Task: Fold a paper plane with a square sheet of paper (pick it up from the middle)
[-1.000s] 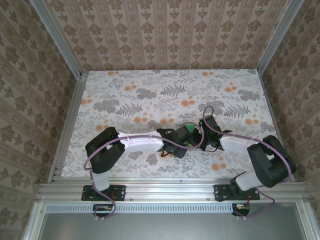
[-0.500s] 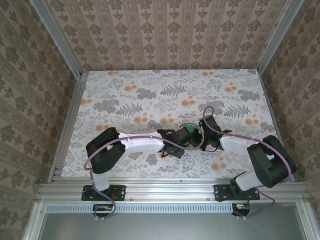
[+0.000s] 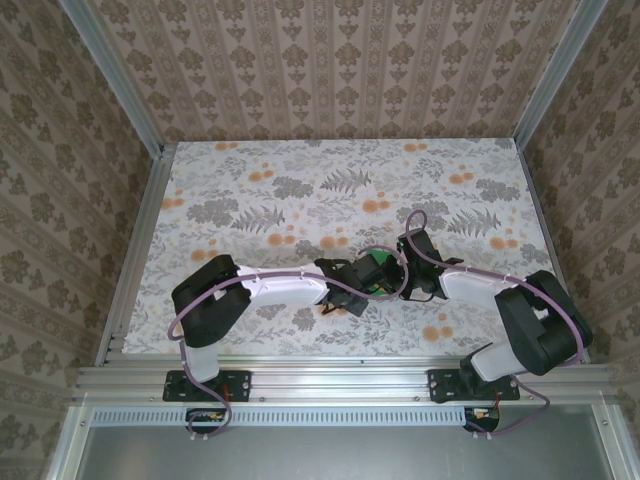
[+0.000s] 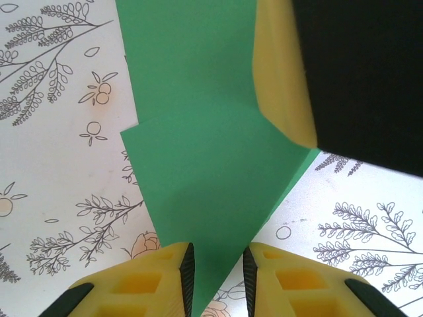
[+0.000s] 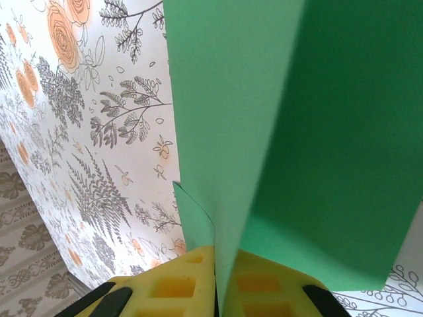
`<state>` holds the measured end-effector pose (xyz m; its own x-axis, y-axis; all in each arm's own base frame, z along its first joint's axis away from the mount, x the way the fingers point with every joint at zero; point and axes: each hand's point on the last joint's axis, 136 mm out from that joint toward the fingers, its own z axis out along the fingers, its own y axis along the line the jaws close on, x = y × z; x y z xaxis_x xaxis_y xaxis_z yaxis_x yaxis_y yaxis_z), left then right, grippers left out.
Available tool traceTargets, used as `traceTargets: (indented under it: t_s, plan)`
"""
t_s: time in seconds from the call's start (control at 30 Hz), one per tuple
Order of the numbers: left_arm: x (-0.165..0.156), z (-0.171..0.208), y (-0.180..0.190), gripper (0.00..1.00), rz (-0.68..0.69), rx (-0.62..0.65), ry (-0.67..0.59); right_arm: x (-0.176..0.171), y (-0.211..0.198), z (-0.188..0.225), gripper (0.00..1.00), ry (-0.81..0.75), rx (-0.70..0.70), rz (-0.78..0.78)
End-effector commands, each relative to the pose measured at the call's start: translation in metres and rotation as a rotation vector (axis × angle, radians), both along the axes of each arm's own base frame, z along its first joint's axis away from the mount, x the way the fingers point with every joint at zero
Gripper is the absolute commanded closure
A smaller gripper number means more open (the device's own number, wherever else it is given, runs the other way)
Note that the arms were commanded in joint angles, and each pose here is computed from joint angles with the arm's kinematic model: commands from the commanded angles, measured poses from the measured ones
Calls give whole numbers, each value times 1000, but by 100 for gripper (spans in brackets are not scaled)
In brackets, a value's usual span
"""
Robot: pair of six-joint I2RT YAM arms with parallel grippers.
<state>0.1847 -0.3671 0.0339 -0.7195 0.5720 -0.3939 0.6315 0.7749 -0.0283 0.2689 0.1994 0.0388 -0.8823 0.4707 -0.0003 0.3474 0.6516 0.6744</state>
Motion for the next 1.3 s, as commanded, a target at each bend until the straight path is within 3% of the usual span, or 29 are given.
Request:
traceTargets:
  t_s: [0.0, 0.3, 0.77, 1.07, 1.17, 1.27]
  plan:
    - [-8, 2, -2, 72, -33, 13, -4, 5, 9, 15, 92, -17, 33, 19]
    - [-8, -5, 1, 77, -35, 34, -1, 6, 10, 17, 93, -22, 35, 22]
    - [-5, -7, 6, 75, -34, 52, -8, 5, 10, 18, 95, -24, 34, 28]
    - [-6, -9, 7, 90, -39, 46, 1, 7, 11, 20, 94, -29, 37, 30]
    - [-5, -9, 7, 94, -33, 15, 16, 7, 11, 23, 90, -36, 39, 35]
    - [-4, -8, 7, 96, -16, -20, 35, 6, 10, 27, 79, -51, 33, 45]
